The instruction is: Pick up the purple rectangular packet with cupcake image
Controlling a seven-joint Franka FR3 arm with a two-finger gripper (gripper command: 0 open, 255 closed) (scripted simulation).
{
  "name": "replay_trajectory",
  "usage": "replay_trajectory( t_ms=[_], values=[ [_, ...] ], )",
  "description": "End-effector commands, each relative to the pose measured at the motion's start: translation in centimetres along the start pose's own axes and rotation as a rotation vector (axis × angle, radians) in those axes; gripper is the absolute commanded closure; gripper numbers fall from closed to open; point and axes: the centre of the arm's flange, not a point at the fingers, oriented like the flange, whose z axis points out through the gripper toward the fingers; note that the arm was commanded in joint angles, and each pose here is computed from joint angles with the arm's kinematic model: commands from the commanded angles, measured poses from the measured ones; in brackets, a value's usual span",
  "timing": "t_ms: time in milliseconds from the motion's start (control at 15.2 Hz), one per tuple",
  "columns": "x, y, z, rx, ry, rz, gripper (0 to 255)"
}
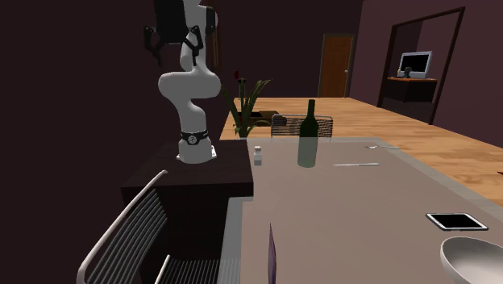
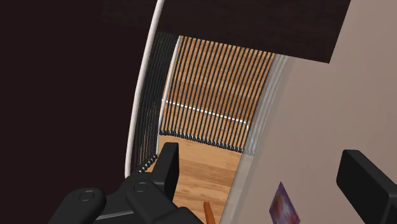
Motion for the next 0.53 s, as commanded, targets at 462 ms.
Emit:
replay_trajectory(
  t_ms=[462],
  values=[
    [6.7, -3.6, 5.5, -0.009, -0.012, 0.021, 0]
  ],
)
